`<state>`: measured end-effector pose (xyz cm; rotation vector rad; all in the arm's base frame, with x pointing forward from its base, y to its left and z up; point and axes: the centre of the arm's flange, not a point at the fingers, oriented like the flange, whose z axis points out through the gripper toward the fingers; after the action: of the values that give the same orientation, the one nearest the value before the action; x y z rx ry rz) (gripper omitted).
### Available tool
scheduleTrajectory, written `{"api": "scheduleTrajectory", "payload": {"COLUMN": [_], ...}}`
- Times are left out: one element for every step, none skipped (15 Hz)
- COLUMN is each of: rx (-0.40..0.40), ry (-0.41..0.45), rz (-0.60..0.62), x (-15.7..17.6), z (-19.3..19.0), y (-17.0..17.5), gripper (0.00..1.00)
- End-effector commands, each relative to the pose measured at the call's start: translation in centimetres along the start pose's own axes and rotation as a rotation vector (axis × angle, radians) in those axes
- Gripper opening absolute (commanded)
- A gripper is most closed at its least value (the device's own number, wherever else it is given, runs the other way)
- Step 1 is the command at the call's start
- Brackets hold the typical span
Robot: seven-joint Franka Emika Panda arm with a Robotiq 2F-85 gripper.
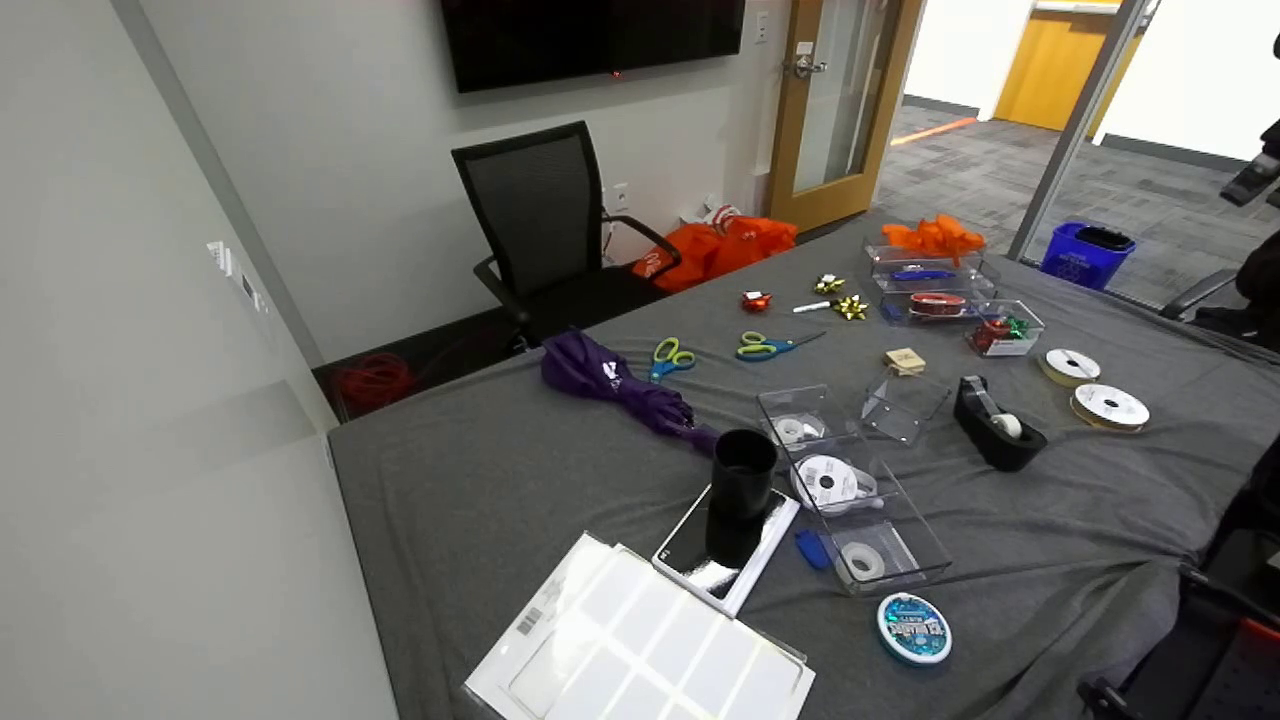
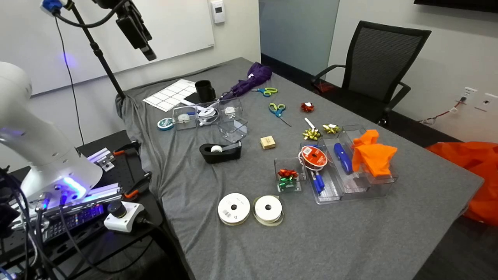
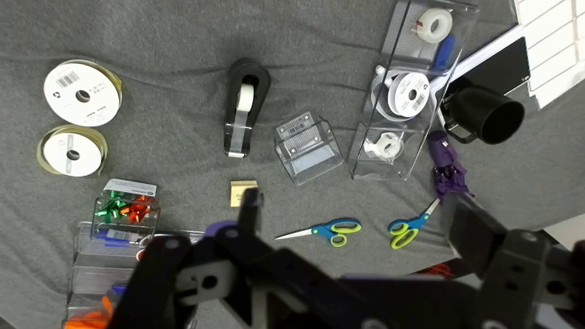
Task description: Pick up the clear storage container with three square compartments and move it a little forward on the table
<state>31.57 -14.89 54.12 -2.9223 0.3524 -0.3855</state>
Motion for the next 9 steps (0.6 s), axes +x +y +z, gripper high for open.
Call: {"api": "scheduleTrajectory", "payload": {"rx": [-0.042, -0.048, -0.048, -0.041, -0.036, -0.014, -0.006, 0.0, 0.009], "ry": [-0.058, -0.071, -0.086, -0.1, -0.112, -0.121, -0.129, -0.131, -0.138], "rz": [0.0, -0.004, -0.009, -0.022, -0.032, -0.059, -0.069, -0.089, -0.1], "x": [0.6, 0.7, 0.7, 0.8, 0.9, 0.9, 1.0, 0.9, 0.9], "z": [3.3, 4.5, 5.6, 6.8, 7.7, 8.8, 9.6, 10.5, 11.1], "y": [-1.8, -2.3, -2.7, -3.1, -3.4, -4.0, -4.5, -5.2, -5.6], "gripper": [1.0, 1.0, 1.0, 1.0, 1.0, 1.0, 1.0, 1.0, 1.0]}}
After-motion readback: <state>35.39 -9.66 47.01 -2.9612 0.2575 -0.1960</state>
